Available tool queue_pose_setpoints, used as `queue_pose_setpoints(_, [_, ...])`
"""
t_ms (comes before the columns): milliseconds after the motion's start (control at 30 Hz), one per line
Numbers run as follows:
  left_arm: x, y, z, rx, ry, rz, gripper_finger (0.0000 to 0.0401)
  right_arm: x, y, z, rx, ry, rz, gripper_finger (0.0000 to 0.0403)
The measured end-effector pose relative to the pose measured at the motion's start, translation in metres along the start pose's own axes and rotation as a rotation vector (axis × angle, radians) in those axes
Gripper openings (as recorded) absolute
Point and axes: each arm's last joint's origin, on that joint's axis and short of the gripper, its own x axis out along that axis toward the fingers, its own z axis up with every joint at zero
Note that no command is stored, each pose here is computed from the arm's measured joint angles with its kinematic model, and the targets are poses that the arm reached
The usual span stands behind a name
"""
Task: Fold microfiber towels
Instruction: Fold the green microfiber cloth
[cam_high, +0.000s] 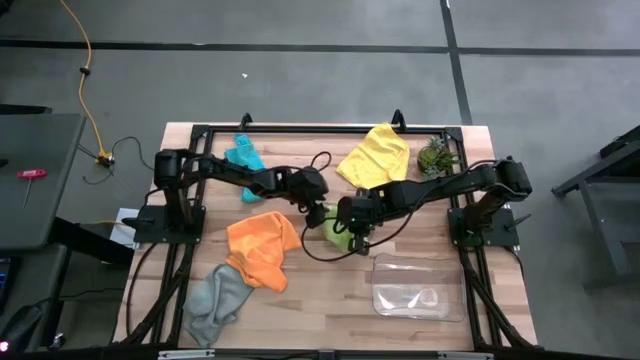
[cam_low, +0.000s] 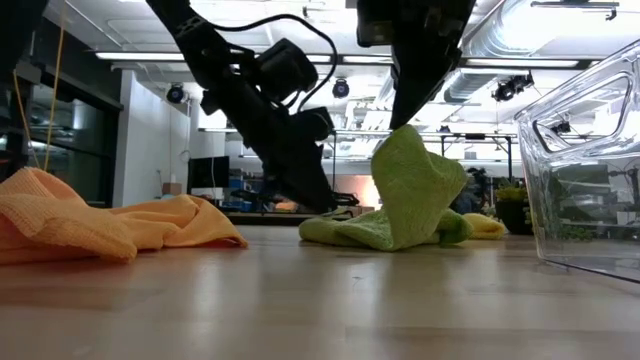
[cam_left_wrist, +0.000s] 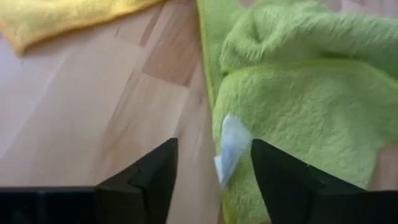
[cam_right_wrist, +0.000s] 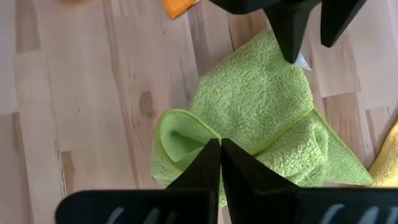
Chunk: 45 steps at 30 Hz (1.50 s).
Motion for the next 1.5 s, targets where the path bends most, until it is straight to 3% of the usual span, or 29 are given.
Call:
queue_pose_setpoints(200, [0.003,0.007,-0.003,-0.014,0.031,-0.042,0.0213,0.0,0.0,0.001,0.004,-0.006,0.002,0.0])
queue_pose_setpoints(533, [0.019,0.007,-0.011,-0.012,0.05,-0.061,0.0183,0.0,0.0,0.002,0.012,-0.022,0.006,0.0])
queue_pose_setpoints(667, [0.019,0.007,-0.01,0.0,0.031,-0.061,0.0132,0.0,0.001,0.003,0.024,-0.028,0.008,0.0])
queue_pose_setpoints(867, [0.012,0.01,-0.003,0.015,-0.001,-0.058,0.0017,0.0,0.001,0.003,0.026,-0.027,0.008,0.0])
queue_pose_setpoints(933, [0.006,0.01,0.001,0.02,-0.019,-0.052,0.0008,0.0,0.0,0.002,0.024,-0.024,-0.005,0.0])
queue_pose_setpoints(1200, [-0.056,0.018,0.032,0.128,-0.159,0.11,0.0001,-0.004,-0.022,-0.009,0.01,0.104,-0.174,0.0])
queue_pose_setpoints(1500, [-0.151,0.022,0.061,0.172,-0.432,0.357,0.0,-0.059,-0.08,-0.008,0.146,-0.07,-0.424,0.0])
